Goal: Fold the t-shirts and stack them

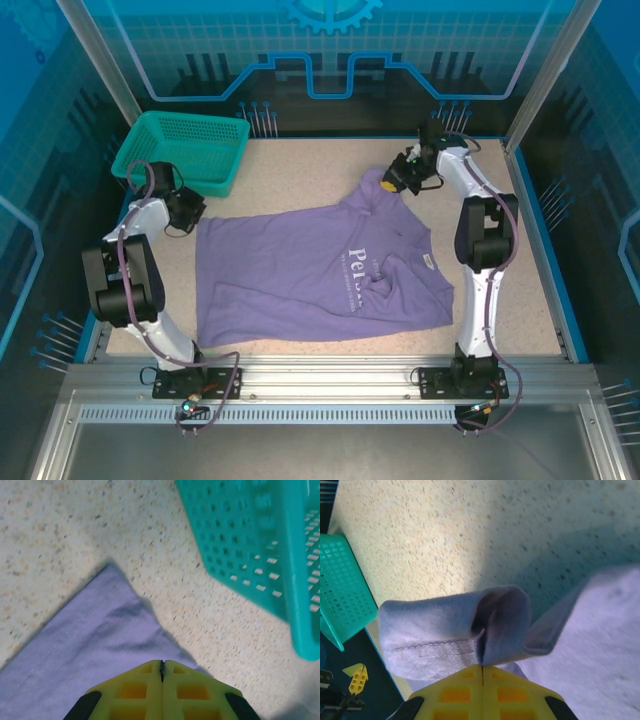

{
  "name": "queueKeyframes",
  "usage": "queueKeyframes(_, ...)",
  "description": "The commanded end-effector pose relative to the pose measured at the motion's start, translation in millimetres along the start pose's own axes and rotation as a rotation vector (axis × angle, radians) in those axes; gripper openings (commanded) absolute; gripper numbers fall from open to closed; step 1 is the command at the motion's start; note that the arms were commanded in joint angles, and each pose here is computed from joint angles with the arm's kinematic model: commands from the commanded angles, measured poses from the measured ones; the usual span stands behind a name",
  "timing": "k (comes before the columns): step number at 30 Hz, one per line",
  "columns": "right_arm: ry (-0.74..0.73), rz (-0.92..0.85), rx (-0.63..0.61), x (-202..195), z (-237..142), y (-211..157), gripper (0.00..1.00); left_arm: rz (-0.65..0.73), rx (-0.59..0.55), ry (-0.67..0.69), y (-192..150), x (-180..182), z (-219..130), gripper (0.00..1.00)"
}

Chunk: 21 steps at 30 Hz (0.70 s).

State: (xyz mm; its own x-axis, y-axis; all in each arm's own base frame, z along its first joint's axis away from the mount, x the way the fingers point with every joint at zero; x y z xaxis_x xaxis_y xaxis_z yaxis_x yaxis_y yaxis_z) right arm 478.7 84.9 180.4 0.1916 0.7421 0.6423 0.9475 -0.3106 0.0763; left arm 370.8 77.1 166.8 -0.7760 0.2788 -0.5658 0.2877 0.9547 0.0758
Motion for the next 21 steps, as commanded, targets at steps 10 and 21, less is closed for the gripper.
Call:
queueKeyframes(10, 0.019, -0.043, 0.045, -11, -15, -27, 0.00, -0.103, 0.027, 0.198, 5, 4, 19, 0.52)
queueKeyframes(21, 0.016, -0.060, 0.048, -11, -19, -35, 0.00, -0.307, -0.057, 0.283, 18, 15, 54, 0.50)
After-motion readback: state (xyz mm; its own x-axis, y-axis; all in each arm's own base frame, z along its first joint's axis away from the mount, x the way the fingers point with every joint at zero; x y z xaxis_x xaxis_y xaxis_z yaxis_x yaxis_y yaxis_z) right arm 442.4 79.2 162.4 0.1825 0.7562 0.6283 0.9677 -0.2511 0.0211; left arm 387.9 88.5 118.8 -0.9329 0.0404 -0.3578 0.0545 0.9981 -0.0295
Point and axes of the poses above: each hand's point on the last joint's axis, 136 mm out from that joint toward the fingers, its own z axis out along the fingers, its own x axis along the line the jaws close on, y = z × x, the point moved 9 cm from there along -z, back along the fingers, and after that the axes turned 11 degrees about -z, right-handed, at the moved point
